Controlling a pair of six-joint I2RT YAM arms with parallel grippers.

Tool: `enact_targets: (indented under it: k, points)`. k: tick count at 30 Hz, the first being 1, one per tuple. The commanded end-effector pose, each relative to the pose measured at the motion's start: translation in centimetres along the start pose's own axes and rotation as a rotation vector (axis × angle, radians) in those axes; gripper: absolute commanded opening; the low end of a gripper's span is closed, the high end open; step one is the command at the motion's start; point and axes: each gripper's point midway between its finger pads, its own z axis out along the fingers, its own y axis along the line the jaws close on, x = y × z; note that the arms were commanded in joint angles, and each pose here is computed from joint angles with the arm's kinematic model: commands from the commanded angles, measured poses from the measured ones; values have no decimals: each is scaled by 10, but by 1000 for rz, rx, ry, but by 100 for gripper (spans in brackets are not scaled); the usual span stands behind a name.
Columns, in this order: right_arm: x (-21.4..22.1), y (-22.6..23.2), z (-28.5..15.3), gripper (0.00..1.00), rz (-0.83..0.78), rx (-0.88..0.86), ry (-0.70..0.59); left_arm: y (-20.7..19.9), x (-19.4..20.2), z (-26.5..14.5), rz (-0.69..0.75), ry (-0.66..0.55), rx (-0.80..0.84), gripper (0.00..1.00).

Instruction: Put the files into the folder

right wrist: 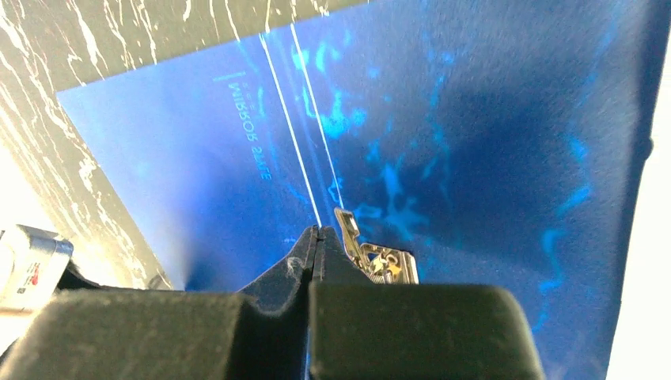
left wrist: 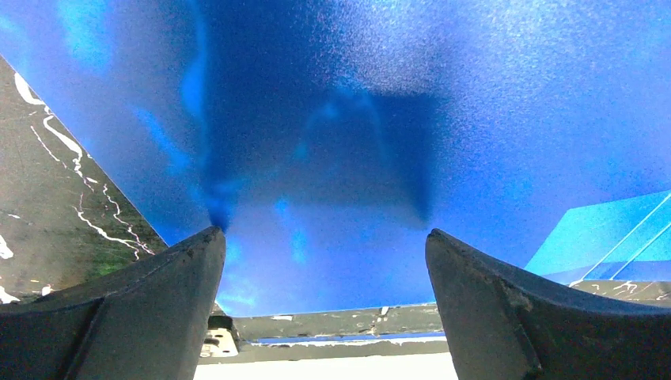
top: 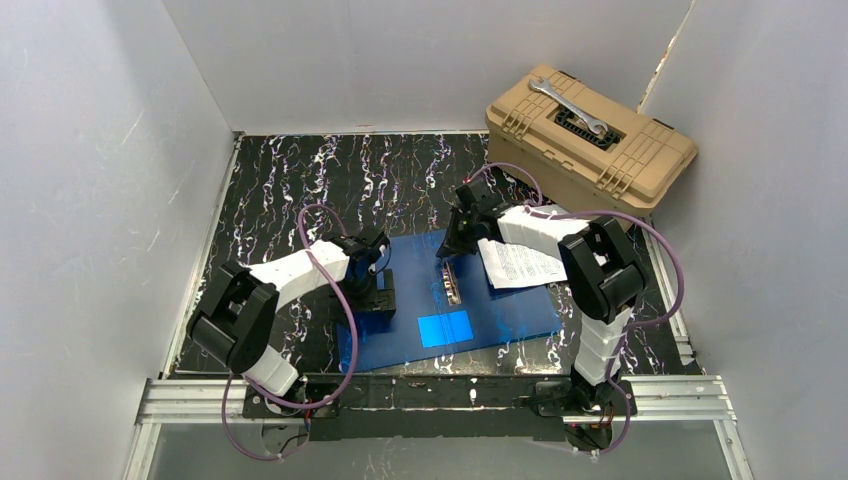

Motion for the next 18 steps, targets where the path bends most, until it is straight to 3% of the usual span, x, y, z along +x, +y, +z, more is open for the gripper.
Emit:
enact_targets:
  k: [1,6,14,18]
  points:
    - [-23,11,-15,1,-79,6,-52,-1,-1,-13,23,-38,27,96]
    - [-29,22,-45,4,-101,-13,-96,-3,-3,-19,42,-65,51,98]
    - [-17,12,-100,44,-107,0,-172,-9,-7,-36,69,-107,100,98]
    - [-5,-7,-126,53,-95,48,-207,-12,-8,-49,84,-139,132,98]
